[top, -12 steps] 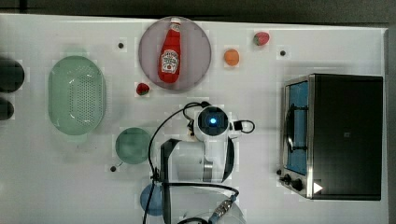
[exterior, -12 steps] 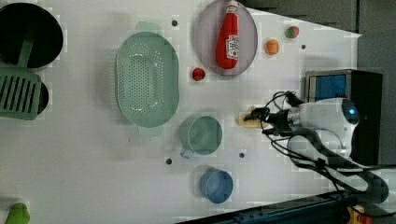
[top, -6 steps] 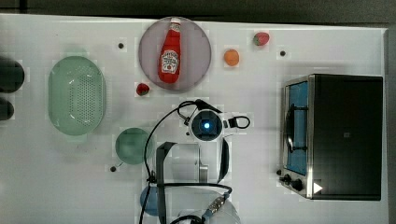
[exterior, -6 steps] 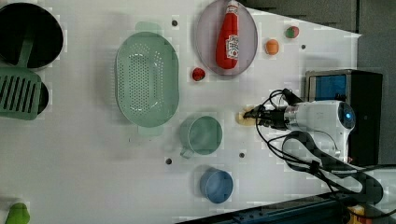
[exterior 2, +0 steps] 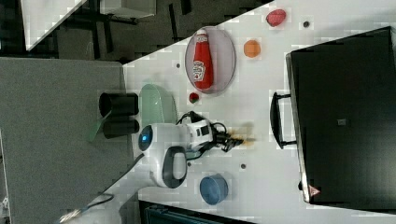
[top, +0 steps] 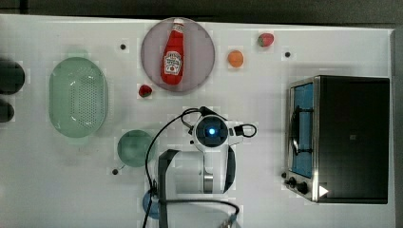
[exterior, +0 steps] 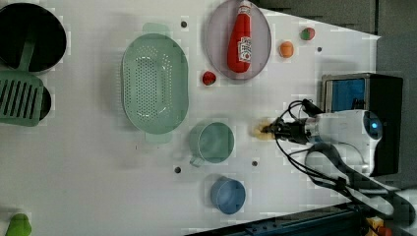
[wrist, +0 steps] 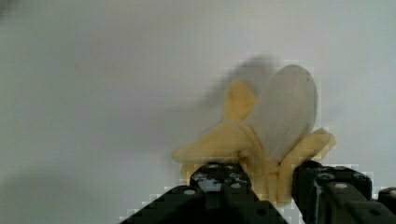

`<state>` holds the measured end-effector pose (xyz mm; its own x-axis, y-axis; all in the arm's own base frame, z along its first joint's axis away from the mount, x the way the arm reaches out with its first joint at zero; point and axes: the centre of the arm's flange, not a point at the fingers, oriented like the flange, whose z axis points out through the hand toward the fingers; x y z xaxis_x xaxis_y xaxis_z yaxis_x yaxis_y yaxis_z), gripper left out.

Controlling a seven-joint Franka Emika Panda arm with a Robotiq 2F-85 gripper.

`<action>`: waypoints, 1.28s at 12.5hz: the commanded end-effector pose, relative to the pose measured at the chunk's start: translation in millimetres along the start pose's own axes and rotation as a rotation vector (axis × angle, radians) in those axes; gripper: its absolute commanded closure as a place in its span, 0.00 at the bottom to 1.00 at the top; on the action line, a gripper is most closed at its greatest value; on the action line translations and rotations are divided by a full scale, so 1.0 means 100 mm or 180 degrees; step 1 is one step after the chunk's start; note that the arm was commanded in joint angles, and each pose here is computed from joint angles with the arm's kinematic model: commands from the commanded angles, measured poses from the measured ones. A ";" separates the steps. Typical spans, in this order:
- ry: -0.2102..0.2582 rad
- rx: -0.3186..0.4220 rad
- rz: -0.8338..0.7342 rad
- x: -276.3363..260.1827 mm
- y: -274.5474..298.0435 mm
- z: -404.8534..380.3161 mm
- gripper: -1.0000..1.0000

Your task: Pick Banana and place it in mug.

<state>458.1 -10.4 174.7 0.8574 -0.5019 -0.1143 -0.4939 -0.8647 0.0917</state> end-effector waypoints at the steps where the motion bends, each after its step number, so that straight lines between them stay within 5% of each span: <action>1: 0.0467 0.0313 0.0059 0.14 0.13 -1.47 0.72; 5: 0.0429 0.0296 0.0034 -0.16 0.21 -2.42 0.72; 10: 0.0685 0.0367 0.0038 -0.84 -0.42 -2.96 0.72; 16: 0.0524 0.0153 0.0702 -1.64 -1.40 -2.47 0.72</action>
<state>418.1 199.2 427.9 0.8493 -0.5229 0.0726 -0.5272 -0.8473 0.0652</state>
